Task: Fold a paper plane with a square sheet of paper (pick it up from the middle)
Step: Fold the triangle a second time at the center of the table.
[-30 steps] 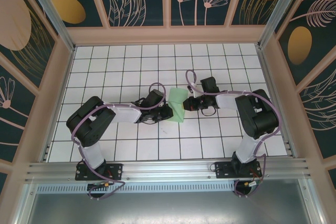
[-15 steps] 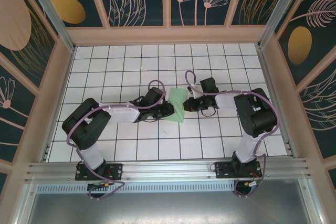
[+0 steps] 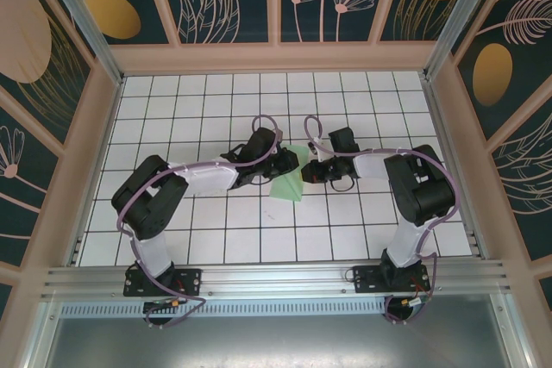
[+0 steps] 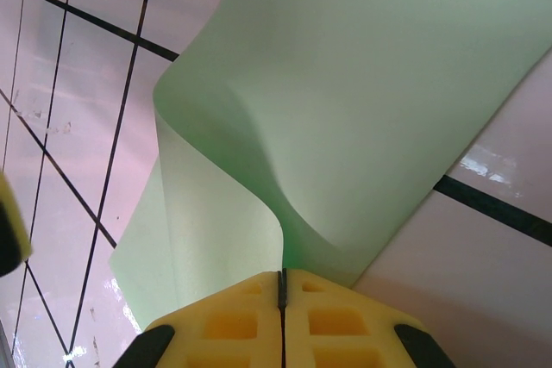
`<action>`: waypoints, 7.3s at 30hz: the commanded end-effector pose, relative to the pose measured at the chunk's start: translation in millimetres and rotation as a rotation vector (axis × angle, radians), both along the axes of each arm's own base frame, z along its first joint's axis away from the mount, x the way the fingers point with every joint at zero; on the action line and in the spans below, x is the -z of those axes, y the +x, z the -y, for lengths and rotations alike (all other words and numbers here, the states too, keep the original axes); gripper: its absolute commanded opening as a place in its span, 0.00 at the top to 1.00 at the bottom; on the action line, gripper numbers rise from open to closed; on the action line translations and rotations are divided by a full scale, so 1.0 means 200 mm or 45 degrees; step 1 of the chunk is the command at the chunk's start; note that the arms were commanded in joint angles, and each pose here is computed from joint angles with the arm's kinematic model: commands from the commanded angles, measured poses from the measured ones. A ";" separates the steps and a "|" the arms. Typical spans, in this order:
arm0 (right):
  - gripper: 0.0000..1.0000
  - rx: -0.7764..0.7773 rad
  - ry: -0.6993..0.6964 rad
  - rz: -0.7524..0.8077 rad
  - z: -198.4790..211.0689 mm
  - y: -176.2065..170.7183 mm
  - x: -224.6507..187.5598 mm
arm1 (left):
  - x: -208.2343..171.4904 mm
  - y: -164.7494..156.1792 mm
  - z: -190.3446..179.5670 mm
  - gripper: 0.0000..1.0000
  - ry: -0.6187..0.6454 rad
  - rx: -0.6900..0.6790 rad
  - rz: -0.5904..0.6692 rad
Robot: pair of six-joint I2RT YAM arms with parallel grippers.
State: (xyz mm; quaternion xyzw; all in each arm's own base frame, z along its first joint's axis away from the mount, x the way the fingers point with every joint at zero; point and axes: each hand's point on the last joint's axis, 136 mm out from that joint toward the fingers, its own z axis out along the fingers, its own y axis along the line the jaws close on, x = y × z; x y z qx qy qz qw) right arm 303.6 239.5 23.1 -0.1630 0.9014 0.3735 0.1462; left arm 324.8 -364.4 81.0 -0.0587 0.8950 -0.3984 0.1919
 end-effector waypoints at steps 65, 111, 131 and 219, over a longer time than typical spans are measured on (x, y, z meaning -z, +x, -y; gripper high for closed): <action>0.91 -0.018 -0.015 -0.017 0.00 0.01 0.05 | 0.35 0.06 -0.16 0.74 0.259 -0.108 0.001; 0.91 -0.015 -0.005 -0.020 0.00 0.01 0.04 | -0.04 0.01 -0.08 0.81 0.052 -0.022 0.078; 0.91 -0.015 -0.010 -0.026 0.00 0.01 0.04 | 0.38 -0.17 -0.11 0.94 0.078 -0.094 -0.155; 0.94 -0.015 -0.022 -0.031 -0.02 0.02 0.06 | -0.03 -0.30 -0.01 0.85 -0.060 -0.076 0.048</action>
